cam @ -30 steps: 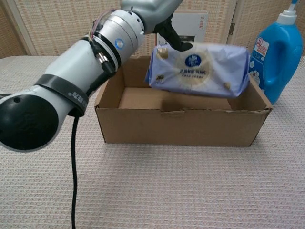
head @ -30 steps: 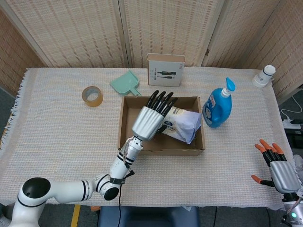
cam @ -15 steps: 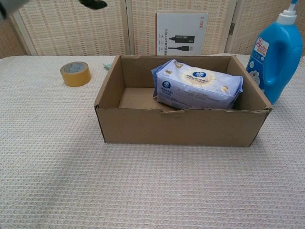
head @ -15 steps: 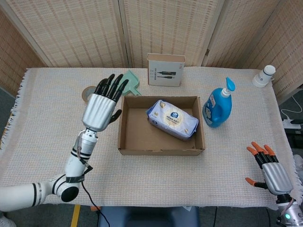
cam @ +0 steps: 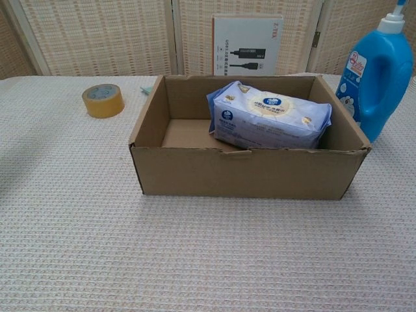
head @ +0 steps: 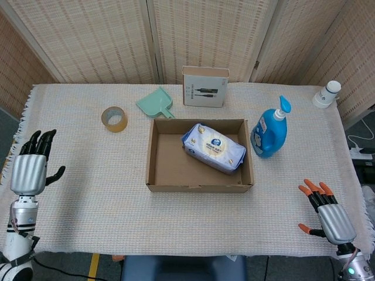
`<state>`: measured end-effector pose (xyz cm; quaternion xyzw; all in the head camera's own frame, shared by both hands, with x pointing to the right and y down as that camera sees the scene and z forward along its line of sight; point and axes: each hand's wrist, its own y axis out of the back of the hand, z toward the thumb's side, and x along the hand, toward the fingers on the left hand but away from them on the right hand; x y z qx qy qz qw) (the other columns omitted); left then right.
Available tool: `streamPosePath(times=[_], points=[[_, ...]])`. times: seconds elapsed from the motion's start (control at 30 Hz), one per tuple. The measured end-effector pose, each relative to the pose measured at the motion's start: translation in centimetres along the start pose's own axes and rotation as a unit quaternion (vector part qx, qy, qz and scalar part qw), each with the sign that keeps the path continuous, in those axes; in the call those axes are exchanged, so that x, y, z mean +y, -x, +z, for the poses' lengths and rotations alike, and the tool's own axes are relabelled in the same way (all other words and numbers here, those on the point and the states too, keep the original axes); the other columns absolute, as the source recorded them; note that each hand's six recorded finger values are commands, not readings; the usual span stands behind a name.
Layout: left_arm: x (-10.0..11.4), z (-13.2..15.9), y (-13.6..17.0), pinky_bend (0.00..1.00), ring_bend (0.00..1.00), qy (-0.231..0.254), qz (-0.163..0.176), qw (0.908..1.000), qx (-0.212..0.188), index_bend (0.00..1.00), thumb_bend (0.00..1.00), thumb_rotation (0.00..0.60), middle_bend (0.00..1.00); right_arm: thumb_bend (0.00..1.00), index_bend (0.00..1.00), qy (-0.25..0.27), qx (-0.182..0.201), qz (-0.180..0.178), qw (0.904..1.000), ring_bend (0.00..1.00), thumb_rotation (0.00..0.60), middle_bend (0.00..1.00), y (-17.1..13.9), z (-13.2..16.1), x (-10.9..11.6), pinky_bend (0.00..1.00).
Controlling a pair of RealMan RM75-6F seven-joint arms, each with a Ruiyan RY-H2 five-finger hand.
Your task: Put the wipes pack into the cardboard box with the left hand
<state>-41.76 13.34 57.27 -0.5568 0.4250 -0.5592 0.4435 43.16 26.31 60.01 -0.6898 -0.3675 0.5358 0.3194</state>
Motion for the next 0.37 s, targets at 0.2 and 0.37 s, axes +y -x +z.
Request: streamPosePath(times=[0.2, 0.37], points=[[-1.4, -2.6, 3.6, 0.20, 0.06, -0.030, -0.012, 0.9990, -0.030, 0.04, 0.21, 0.600, 0.12, 0.00, 0.13, -0.004, 0.000, -0.006, 1.0000, 0.00, 0.600, 0.00, -0.5, 0.1, 0.5, 0.00], [-2.0, -3.9, 6.7, 0.20, 0.05, -0.036, -0.038, 0.9974, -0.050, 0.04, 0.21, 0.600, 0.11, 0.00, 0.13, -0.009, -0.003, 0.000, 0.9999, 0.00, 0.600, 0.00, -0.6, 0.0, 0.2, 0.00]])
